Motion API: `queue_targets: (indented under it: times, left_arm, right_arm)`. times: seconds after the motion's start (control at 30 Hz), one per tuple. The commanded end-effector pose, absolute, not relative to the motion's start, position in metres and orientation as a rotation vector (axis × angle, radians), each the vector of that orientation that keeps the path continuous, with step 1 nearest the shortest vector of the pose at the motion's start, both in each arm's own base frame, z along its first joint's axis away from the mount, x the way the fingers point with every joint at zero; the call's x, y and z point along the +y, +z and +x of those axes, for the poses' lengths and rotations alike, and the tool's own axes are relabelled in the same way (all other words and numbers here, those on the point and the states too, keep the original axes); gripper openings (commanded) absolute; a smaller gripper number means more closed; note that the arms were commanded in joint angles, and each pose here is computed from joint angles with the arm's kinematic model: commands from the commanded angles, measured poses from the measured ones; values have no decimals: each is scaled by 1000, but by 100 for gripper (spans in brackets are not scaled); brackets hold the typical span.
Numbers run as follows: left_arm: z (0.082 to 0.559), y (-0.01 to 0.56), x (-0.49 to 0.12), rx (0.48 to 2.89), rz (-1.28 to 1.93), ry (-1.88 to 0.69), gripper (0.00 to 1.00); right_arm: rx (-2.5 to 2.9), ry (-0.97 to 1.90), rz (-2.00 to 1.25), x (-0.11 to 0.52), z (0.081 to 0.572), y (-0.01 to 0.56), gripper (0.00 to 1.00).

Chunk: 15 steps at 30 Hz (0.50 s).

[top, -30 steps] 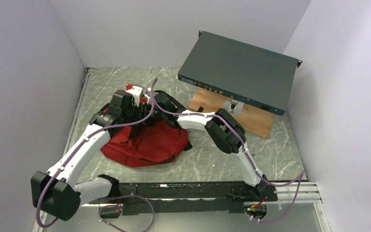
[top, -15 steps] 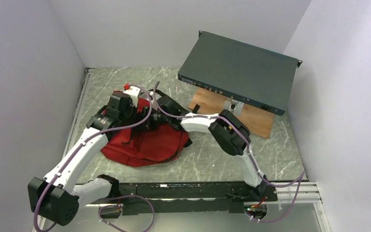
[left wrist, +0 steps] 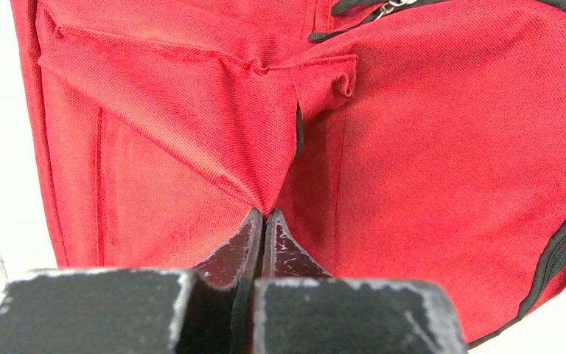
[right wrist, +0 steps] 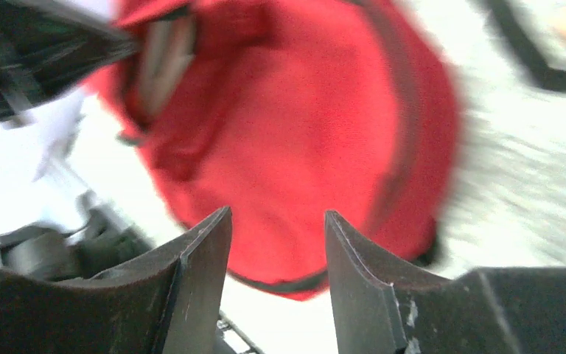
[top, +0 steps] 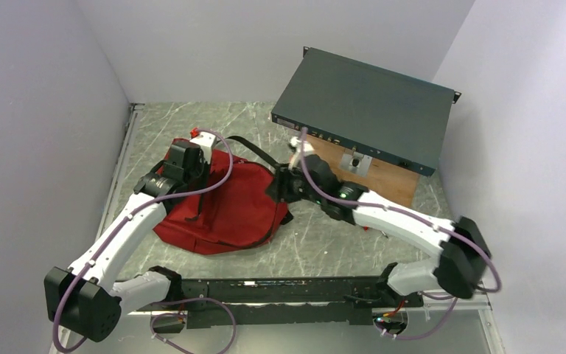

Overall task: Pack the student bag
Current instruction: Pick up the personal item from the center of the board.

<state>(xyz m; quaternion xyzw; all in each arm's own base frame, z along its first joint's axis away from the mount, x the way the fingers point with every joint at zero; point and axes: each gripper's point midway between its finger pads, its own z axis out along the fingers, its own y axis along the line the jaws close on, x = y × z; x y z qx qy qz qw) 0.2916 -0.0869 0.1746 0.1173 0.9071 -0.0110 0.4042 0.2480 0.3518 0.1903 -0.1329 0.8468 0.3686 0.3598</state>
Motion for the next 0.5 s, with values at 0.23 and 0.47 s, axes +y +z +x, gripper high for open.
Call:
queue_targets:
  times: [0.23, 0.47]
  left_arm:
    - [291, 184, -102, 2266, 309, -114, 0]
    - [291, 184, -101, 2265, 310, -107, 0]
  right_arm:
    - [2029, 159, 404, 97, 249, 119, 68]
    - [2031, 147, 596, 48, 251, 93, 87]
